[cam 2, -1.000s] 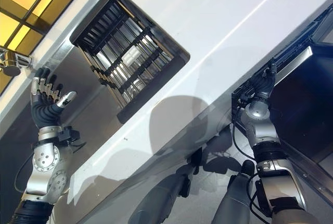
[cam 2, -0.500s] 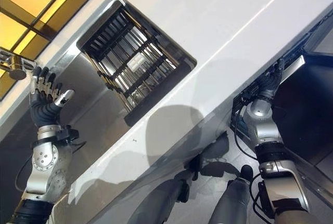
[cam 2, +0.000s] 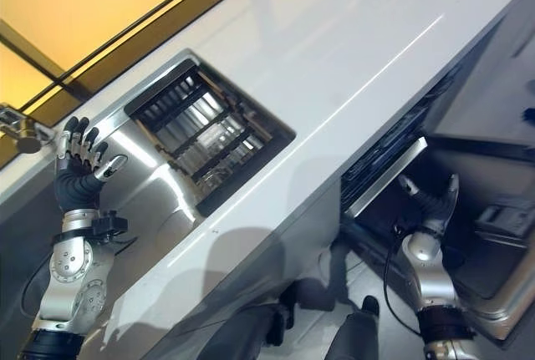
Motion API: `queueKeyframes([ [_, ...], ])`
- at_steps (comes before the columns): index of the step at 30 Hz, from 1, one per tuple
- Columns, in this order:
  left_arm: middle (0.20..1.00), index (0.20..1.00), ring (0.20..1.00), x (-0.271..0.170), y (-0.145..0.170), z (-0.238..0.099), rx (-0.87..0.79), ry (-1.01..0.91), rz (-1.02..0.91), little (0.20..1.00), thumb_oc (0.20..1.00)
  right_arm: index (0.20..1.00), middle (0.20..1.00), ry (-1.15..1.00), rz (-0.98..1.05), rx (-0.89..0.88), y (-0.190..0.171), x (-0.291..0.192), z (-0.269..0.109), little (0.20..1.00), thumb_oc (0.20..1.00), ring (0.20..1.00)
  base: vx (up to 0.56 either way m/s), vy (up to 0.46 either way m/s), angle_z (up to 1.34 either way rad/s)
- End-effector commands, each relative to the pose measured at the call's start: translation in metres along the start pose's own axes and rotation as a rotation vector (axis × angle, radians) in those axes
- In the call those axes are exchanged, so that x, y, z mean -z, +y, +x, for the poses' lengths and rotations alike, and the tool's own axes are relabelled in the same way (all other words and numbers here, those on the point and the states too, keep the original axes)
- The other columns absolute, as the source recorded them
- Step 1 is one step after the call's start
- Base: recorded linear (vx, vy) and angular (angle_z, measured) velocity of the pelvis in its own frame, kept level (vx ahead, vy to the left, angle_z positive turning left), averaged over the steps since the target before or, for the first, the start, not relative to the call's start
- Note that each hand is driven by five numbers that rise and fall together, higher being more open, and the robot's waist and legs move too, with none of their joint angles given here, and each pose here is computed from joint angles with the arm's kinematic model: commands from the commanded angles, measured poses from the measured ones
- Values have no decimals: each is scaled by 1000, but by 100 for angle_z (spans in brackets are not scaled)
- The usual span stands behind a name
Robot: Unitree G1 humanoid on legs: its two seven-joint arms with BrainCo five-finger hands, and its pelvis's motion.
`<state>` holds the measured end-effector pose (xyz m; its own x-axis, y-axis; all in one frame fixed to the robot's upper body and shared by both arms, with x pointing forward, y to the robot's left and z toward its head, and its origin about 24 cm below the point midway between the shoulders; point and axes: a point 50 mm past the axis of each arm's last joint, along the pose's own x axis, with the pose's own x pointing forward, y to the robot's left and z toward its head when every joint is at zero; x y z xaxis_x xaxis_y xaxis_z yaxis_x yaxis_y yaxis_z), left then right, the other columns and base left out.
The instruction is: Pick up plates and place into dishwasher.
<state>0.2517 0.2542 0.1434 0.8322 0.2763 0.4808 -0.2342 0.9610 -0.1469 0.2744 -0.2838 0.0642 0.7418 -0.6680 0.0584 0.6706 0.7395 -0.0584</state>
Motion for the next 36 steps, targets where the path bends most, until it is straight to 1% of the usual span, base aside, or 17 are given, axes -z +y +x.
queueKeyframes([
  [1,1000,1000,1000,-15,12,8,1,-98,81,1000,1000,1000,1000,-117,46,31,-3,-20,2,1000,1000,1000,-245,-242,-64],
  [5,1000,1000,1000,-14,16,7,-2,-95,82,1000,1000,1000,1000,-87,43,81,6,-15,-6,1000,1000,1000,-280,-282,-45],
  [8,1000,1000,1000,-11,19,4,-2,-78,60,1000,1000,1000,1000,-39,47,75,10,-6,-13,1000,1000,1000,-261,-283,-69],
  [10,1000,1000,1000,-6,18,-1,2,-49,38,1000,1000,1000,1000,-21,5,48,13,-1,-19,1000,1000,1000,-260,-86,-48],
  [12,1000,1000,1000,2,17,-9,-15,-25,25,1000,1000,1000,1000,2,-34,27,14,8,-26,1000,1000,1000,-198,38,-15],
  [17,1000,1000,1000,21,22,-38,-94,74,8,1000,1000,1000,1000,122,-151,54,3,41,-39,1000,1000,1000,-5,136,-23],
  [19,1000,1000,1000,27,31,-54,-145,124,18,1000,1000,1000,1000,155,-218,45,-1,51,-41,1000,1000,1000,155,314,-49],
  [22,1000,1000,1000,32,41,-71,-202,180,29,1000,1000,1000,1000,173,-290,95,-10,61,-45,1000,1000,1000,150,328,-76],
  [25,1000,1000,1000,39,39,-75,-210,227,8,1000,1000,1000,1000,105,-355,250,-30,61,-49,1000,1000,1000,46,343,-33],
  [29,1000,1000,1000,45,30,-67,-226,220,-72,1000,1000,1000,1000,22,-364,337,-37,51,-42,1000,1000,1000,-114,305,-42],
  [31,1000,1000,1000,46,28,-65,-225,211,-88,1000,1000,1000,1000,31,-355,359,-40,53,-41,1000,1000,1000,-33,173,-27],
  [34,1000,1000,1000,45,16,-55,-227,158,-148,1000,1000,1000,1000,21,-307,409,-42,52,-35,1000,1000,1000,-120,176,-61],
  [36,1000,1000,1000,43,9,-49,-209,138,-174,1000,1000,1000,1000,87,-248,450,-45,58,-32,1000,1000,1000,-57,112,-57],
])
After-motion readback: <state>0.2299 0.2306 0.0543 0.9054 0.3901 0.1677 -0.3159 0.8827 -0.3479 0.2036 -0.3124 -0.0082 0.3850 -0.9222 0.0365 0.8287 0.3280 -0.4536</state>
